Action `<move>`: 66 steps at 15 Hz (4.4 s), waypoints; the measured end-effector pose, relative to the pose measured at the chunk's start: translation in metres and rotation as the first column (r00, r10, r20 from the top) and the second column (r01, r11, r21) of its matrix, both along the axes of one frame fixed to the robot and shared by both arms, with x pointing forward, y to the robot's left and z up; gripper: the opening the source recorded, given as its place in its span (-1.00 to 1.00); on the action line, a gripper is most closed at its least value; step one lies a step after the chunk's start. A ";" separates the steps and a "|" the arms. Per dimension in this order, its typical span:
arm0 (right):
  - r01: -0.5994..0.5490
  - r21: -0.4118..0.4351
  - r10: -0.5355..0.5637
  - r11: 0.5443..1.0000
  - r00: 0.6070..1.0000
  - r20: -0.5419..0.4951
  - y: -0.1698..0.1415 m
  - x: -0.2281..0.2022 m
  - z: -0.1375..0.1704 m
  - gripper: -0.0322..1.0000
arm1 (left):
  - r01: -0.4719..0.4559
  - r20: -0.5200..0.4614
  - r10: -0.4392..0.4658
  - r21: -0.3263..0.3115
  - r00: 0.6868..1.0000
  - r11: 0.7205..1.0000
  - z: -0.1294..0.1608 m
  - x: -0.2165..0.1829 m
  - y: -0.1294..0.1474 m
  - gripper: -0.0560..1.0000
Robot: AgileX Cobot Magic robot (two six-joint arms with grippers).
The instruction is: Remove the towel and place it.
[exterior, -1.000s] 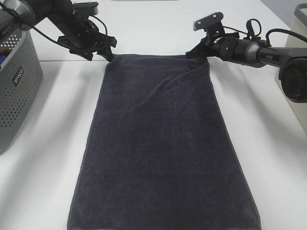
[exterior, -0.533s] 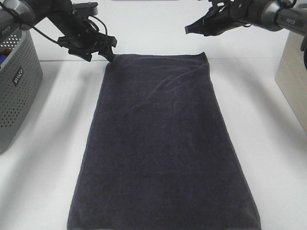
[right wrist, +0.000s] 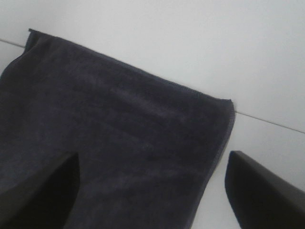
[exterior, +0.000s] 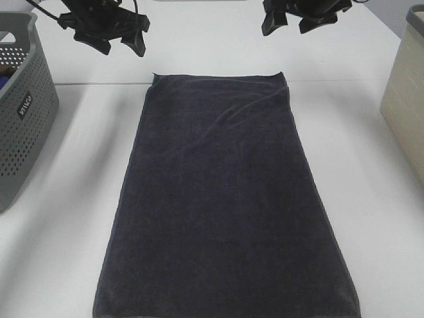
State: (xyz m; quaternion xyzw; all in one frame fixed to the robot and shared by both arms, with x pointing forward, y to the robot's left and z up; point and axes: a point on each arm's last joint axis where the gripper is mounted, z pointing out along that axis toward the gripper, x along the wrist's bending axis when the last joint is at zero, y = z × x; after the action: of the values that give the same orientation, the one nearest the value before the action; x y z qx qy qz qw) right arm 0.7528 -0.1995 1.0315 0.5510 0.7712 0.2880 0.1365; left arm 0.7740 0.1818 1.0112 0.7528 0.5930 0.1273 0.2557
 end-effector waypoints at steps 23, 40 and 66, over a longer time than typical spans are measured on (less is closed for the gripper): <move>0.212 0.002 -0.212 0.977 0.976 -0.046 -0.062 -0.329 0.169 0.56 | -0.280 0.245 0.262 0.042 0.934 0.959 0.199 -0.340 0.116 0.45; 0.200 0.024 -0.195 0.980 0.910 0.367 -0.100 -0.529 0.018 0.53 | -0.319 0.556 0.267 -0.003 0.787 0.948 0.053 -0.547 0.127 0.44; 0.318 0.004 -0.296 0.948 0.879 0.374 -0.098 -0.524 0.013 0.53 | -0.358 0.534 0.328 -0.049 0.780 0.932 0.045 -0.542 0.119 0.44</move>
State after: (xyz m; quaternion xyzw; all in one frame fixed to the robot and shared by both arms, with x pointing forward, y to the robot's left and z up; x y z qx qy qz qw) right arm 0.2284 -0.2972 1.0443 0.5978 0.6424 0.3390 0.3392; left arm 0.2325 0.3009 1.0559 0.5738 0.6216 0.3919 0.3617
